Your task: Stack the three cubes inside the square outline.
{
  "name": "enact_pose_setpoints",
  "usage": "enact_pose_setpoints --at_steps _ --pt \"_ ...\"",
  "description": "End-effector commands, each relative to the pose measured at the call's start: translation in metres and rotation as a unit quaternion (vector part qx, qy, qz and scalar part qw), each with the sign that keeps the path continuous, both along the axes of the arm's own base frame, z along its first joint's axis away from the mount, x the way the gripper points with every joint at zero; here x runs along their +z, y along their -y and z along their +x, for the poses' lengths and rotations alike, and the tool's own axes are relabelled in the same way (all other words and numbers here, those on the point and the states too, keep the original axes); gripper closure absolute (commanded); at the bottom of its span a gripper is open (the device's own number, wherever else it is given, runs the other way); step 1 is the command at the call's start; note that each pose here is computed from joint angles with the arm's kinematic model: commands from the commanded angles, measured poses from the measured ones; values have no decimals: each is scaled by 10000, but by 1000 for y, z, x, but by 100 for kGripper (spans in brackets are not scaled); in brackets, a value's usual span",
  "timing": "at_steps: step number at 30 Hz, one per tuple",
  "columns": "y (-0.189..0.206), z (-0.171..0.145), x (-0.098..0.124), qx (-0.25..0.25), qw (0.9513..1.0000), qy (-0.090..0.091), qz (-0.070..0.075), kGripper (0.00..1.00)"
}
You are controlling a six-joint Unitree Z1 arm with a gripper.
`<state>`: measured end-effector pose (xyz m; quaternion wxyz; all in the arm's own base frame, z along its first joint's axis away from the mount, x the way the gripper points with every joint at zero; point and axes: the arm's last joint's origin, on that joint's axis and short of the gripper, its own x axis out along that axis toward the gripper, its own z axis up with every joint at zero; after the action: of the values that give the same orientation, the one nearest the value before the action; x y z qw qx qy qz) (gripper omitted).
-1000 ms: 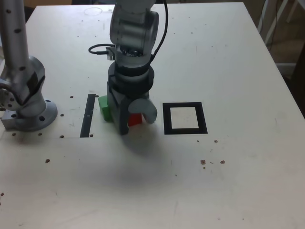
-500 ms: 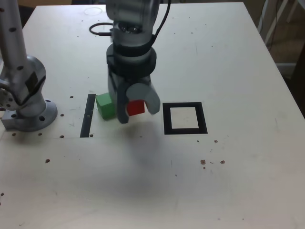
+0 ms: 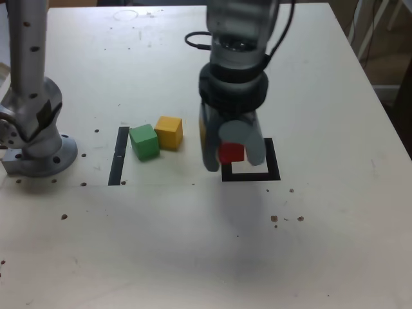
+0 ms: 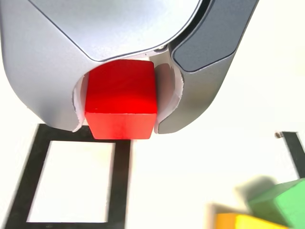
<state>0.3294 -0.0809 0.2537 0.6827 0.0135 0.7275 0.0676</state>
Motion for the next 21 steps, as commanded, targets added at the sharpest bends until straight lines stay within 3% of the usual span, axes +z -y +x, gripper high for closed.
enact_pose_setpoints --at_steps 1,5,13,21 --pt "1 6 1 -69 10000 55 33 69" --pt "-1 16 1 -186 9997 146 94 69" --pt "-11 24 -7 -117 9998 47 153 69" --pt "-16 28 -23 -133 9997 97 160 69"
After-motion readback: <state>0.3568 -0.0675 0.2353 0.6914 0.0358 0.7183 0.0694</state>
